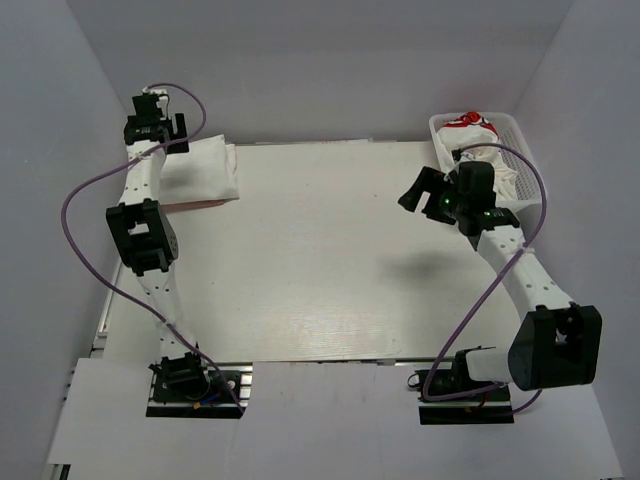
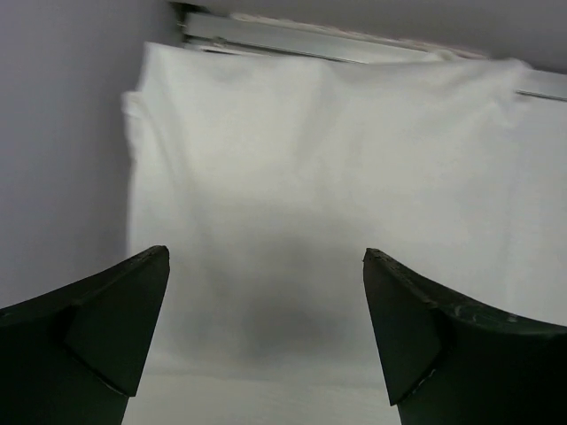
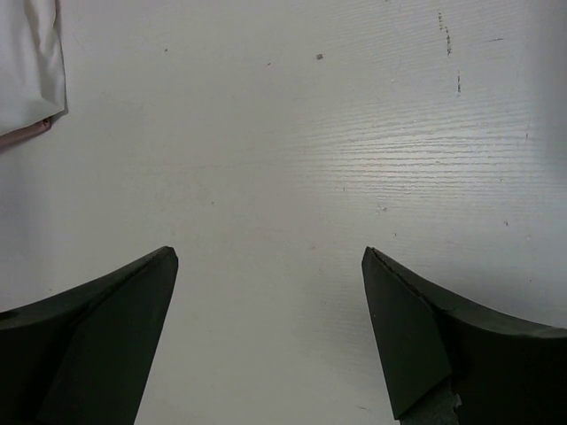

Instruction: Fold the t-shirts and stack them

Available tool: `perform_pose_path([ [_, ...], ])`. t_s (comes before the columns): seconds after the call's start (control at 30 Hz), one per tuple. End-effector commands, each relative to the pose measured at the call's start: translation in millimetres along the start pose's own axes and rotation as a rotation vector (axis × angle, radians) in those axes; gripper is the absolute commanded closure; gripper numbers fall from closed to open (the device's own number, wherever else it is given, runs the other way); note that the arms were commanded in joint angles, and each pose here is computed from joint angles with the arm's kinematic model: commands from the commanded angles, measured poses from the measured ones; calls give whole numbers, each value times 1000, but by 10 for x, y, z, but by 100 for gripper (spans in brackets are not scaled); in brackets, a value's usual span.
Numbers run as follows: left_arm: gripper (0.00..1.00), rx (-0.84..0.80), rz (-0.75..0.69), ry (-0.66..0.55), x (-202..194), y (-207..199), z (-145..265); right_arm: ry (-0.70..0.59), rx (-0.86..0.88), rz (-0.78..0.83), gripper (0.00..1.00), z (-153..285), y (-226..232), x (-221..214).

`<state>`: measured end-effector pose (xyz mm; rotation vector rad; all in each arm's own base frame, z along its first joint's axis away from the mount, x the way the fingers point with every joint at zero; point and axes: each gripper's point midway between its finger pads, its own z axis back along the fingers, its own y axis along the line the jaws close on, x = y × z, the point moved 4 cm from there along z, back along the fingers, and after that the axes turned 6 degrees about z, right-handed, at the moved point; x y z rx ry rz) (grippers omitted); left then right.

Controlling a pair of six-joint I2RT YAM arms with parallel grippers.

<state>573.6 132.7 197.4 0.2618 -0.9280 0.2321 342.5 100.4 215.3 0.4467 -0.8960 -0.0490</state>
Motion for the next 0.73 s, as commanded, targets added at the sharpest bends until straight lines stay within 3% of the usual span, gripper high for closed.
perform_pose_path([
  [0.0, 0, -279, 160, -29, 326, -424, 756, -83, -4, 26, 10, 204, 31, 89],
  [0.07, 0, -399, 210, -11, 347, -639, 1115, -102, 1, 25, 10, 203, 14, 29],
  [0.1, 0, -403, 235, 70, 65, -747, 1145, -117, 6, 29, 10, 250, 27, 22],
  [0.13, 0, -445, 236, 77, -32, -1061, 1331, -106, -1, 25, 10, 251, -21, -88],
  [0.2, 0, -467, 216, 1, -287, -1324, 1774, -109, -2, 28, 10, 268, -40, -158],
  [0.23, 0, -600, 203, -56, -338, -1756, 2111, -103, 3, 28, 10, 275, -53, -214],
  [0.27, 0, -653, 191, -9, -599, -1872, 2322, -98, 4, 27, 10, 274, -58, -241],
  [0.33, 0, -814, 224, -26, -1040, -2113, 2831, -52, 0, 11, 10, 238, -96, -386],
  [0.4, 0, -779, 263, 44, -1483, -2088, 2929, -43, 2, 0, 10, 265, -106, -457],
  [0.5, 0, -697, 261, 92, -1765, -1979, 3083, -37, 5, -11, 10, 266, -129, -564],
  [0.7, 0, -610, 220, 20, -1664, -1837, 3199, -72, 44, 46, 10, 352, -102, -620],
])
